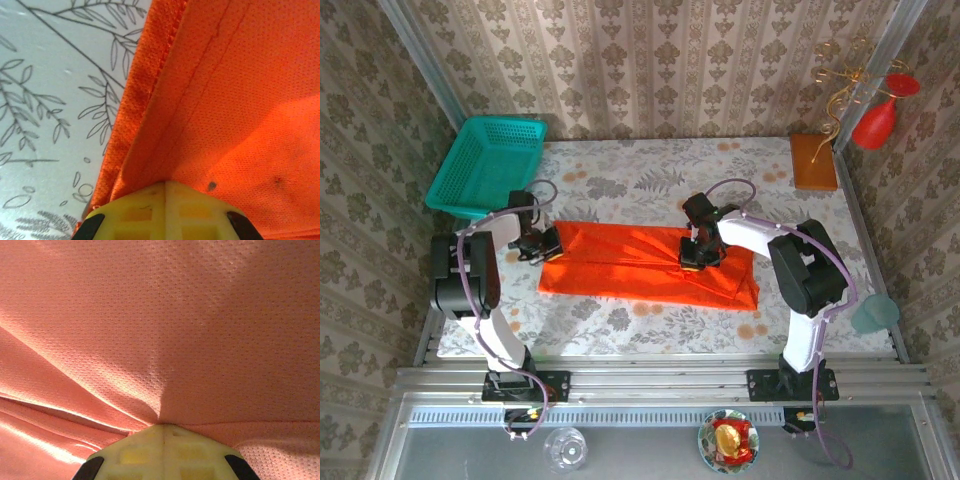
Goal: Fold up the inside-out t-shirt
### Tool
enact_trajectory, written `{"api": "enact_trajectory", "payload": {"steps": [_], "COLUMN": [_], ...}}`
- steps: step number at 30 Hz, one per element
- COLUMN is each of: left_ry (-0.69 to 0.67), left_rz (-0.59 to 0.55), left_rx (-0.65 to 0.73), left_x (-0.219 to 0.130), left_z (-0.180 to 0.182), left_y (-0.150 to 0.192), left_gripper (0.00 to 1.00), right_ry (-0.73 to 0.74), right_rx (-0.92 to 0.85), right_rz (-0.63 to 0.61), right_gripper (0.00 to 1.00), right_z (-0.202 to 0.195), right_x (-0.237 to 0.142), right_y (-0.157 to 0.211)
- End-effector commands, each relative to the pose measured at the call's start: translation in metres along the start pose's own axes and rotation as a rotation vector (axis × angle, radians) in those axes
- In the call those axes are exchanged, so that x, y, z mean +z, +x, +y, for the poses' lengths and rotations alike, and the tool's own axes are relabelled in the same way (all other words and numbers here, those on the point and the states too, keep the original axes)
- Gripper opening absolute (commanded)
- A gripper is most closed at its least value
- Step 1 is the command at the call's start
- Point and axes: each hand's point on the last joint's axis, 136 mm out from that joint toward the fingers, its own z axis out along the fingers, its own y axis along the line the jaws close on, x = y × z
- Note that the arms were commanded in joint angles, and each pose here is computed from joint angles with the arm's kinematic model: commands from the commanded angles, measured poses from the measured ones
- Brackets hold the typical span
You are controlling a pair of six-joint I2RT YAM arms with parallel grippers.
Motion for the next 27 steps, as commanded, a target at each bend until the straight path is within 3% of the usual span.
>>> {"api": "enact_trajectory", "payload": {"steps": [1, 7, 9, 14, 20, 27], "left_ry": [-0.036, -0.007, 0.004, 0.039, 0.064, 0.011], "left_rz": [-0.003, -0.054, -0.078, -0.083, 0.001, 0.057], "left_rx": [0.008, 0.025, 0.045, 0.106, 0.178, 0.187], "left_x": [0.005, -0.016, -0.029, -0.045, -0.023, 0.005], "left_z": [0.012, 0.000, -0.009, -0.033, -0.063, -0.051], "left_y": [-0.007, -0.016, -0.021, -0.023, -0.011, -0.006], "left_gripper": [0.05, 0.05, 0.06, 0.06, 0.05, 0.05], "right_ry": [0.023, -0.017, -0.009, 0.046, 0.075, 0.098], "right_rx": [0.009, -0.003, 0.005, 0.041, 0.090, 0.132], "right_rz": [0.005, -0.057, -0.070, -0.085, -0.076, -0.053], "right_gripper": [0.05, 0.10, 0.20, 0.33, 0.39, 0.40], "right_z": [-0.004, 0.008, 0.004, -0.019, -0.040, -0.063], "right_x": [-0.001, -0.044, -0.055, -0.064, -0.051, -0.034], "right_y": [0.004, 0.005, 0.012, 0.031, 0.041, 0.044]}}
